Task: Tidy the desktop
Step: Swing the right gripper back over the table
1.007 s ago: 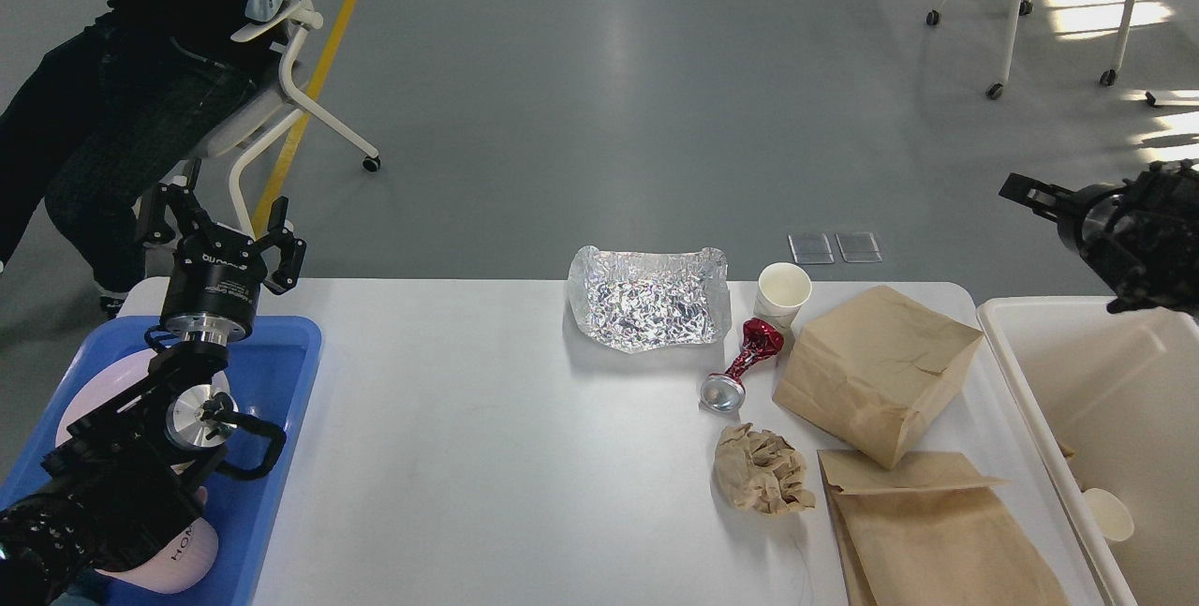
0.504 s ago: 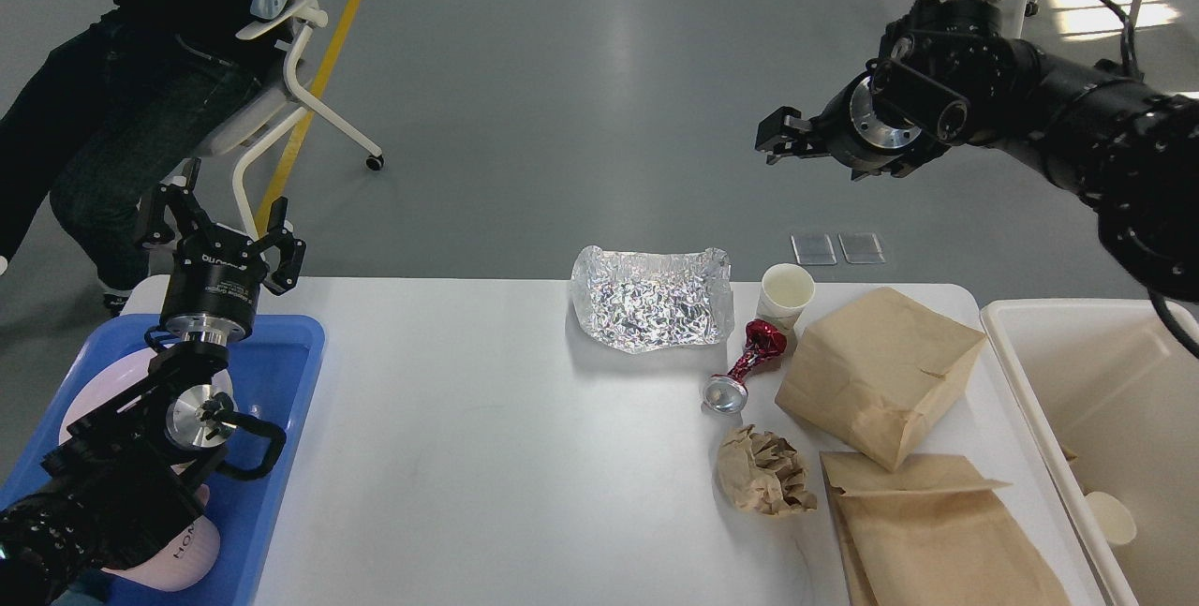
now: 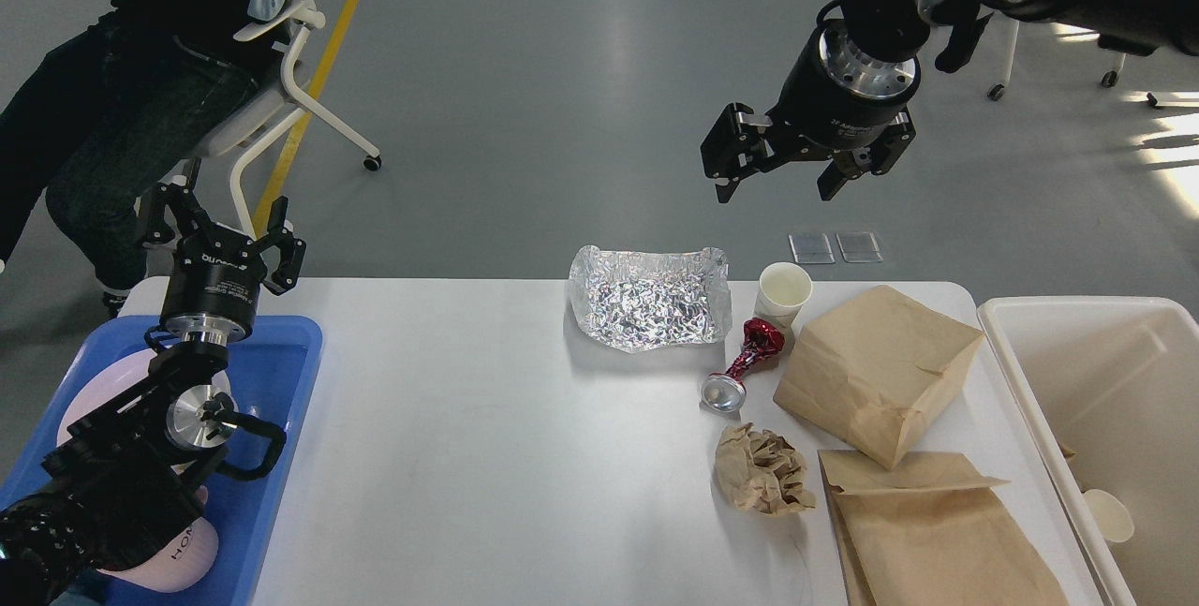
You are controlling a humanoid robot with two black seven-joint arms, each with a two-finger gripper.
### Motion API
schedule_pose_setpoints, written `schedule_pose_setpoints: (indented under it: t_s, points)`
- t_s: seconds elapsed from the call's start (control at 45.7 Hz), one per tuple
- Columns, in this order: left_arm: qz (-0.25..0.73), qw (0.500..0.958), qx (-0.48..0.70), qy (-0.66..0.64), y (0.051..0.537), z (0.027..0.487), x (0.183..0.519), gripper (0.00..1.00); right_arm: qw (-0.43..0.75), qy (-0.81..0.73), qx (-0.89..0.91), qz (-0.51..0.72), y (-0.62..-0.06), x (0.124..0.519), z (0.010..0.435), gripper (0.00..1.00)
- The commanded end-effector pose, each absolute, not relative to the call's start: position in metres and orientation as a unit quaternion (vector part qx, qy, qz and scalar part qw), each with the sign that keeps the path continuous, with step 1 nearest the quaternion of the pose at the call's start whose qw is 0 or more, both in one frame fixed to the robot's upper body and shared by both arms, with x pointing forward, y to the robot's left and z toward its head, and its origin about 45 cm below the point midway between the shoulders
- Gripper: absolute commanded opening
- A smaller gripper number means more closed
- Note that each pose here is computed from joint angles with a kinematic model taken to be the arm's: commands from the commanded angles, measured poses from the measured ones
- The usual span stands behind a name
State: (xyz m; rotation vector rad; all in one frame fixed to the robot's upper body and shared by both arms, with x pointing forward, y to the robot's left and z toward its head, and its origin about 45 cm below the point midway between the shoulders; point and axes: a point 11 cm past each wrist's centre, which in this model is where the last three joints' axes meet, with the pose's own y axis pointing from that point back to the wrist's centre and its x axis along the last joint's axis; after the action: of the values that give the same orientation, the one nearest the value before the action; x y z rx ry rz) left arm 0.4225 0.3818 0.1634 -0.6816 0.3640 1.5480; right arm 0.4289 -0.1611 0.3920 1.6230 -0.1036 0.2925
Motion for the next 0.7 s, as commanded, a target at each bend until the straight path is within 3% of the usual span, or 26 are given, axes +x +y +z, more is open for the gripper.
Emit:
schedule_pose_setpoints:
  t_s: [0.0,0.219,0.504,0.679]
  points:
    - [0.681,0.649,-0.300,0.160,0.382,0.163,0.423,0.97,0.672,-0.036,0.728,0.134,-0.160,0.415,0.419,1.00]
    - [0.681,0.648,-0.300,0.160,0.382,0.163,0.423,0.97,0.670,-0.041,0.730,0.127,-0.165,0.419,0.408,1.00]
    - [0.681,0.648,-0.300,0.161,0.382,0.163,0.423,0.97,0.666,-0.112,0.735,0.057,-0.217,0.452,0.297,1.00]
    - [0.681,0.648,-0.300,0.160,0.382,0.163,0.423,0.97,0.671,-0.188,0.715,0.046,-0.250,0.453,0.227,1.00]
